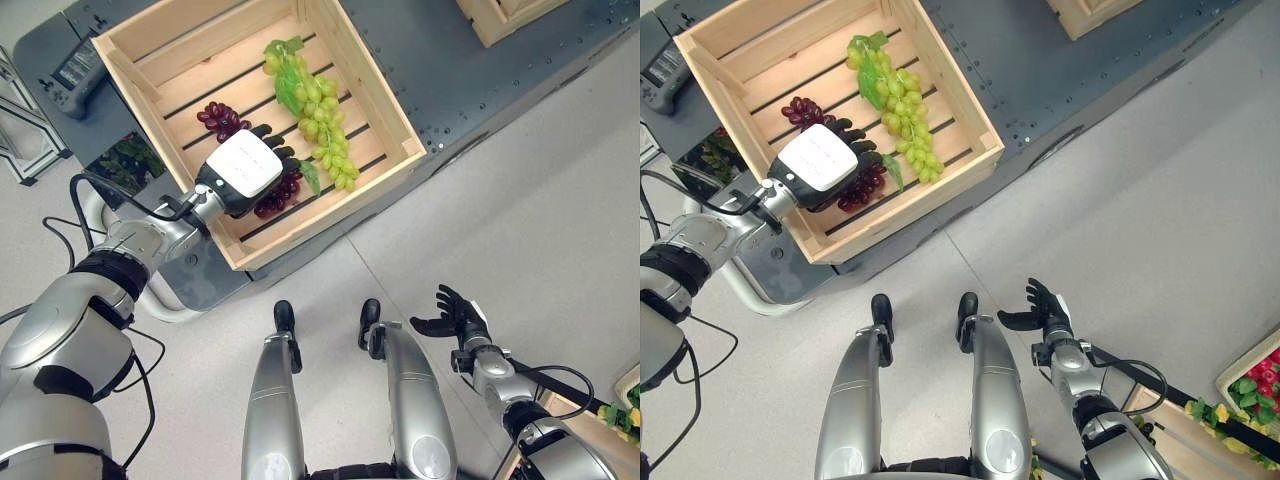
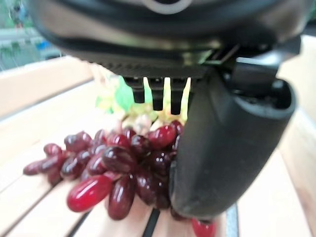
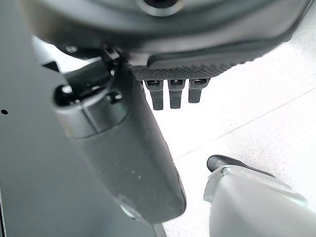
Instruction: Pick up the fruits from the basket on one side to the basket on the other side
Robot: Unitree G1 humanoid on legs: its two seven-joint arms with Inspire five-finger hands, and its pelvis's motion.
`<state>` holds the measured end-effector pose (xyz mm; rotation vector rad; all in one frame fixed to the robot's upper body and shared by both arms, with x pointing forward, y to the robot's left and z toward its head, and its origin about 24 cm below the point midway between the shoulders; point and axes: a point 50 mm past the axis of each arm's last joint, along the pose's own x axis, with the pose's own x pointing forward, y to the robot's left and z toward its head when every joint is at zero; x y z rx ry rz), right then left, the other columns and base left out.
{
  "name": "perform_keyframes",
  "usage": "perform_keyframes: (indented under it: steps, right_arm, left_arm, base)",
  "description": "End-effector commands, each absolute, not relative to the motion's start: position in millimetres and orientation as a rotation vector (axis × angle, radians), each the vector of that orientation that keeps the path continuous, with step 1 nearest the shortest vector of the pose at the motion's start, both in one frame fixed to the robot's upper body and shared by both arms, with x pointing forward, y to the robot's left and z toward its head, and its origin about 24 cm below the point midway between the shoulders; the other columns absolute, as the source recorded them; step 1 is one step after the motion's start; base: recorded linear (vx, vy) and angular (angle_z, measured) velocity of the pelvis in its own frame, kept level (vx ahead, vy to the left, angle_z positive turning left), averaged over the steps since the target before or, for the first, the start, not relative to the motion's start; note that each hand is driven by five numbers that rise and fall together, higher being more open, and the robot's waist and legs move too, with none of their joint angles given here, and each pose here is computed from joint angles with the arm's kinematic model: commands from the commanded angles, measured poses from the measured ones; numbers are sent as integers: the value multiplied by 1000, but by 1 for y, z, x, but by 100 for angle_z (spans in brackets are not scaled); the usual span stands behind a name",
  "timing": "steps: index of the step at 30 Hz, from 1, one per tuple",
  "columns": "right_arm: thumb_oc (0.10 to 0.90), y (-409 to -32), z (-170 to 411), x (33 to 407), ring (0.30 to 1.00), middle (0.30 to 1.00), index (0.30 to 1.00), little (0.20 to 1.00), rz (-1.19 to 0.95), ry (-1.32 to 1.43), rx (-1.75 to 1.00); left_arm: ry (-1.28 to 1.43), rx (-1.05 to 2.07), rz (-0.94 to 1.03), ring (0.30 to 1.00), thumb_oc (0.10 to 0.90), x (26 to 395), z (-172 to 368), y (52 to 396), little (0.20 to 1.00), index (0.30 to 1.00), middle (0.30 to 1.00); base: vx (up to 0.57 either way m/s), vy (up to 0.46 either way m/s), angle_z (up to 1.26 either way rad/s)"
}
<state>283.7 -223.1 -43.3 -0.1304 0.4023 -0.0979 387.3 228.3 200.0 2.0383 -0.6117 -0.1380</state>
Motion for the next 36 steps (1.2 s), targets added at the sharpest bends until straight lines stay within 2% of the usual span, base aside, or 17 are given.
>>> perform_keyframes:
  steps: [1,8,13,18,19,20,21,28,36]
  right_arm:
    - [800,-243,-27,287,900,900,900,900,-190,324,-123]
    - [800,-243,-26,287,900,900,900,900,-198,318,-109]
    - [800,-241,-20,292,900,900,900,900,-199,282,-88]
    - [800,-236,-11,296,900,900,900,900,-201,223,-43]
    - [800,-235,-10,296,900,900,900,900,-201,214,-36]
    - [800,-234,-9,297,900,900,900,900,-200,208,-31]
    - [800,-232,-8,297,900,900,900,900,-195,197,-22]
    - [800,-223,0,301,900,900,900,900,-180,149,8]
    - [800,-222,4,299,900,900,900,900,-171,105,22]
  left_arm:
    - [-491,2036,1,900,800,394,241,237,900,900,900]
    - [-271,2099,18,900,800,398,235,248,900,900,900]
    - [-156,2178,210,900,800,402,239,258,900,900,900]
    - [-169,2211,344,900,800,402,251,266,900,900,900]
    - [-186,2214,350,533,555,402,252,265,533,533,533]
    - [-196,2215,352,380,453,402,252,265,380,380,380]
    - [-227,2218,350,300,400,402,253,263,300,300,300]
    - [-453,2186,265,300,400,401,244,246,300,300,300]
    - [-588,2095,200,300,400,394,239,243,300,300,300]
  base:
    - [0,0,0]
    - [-1,-4,0]
    - [0,0,0]
    - [-31,-21,0]
    - [0,0,0]
    - [-19,-32,3]
    - [-24,-37,4]
    - [-9,-7,1]
    - [-3,5,-2]
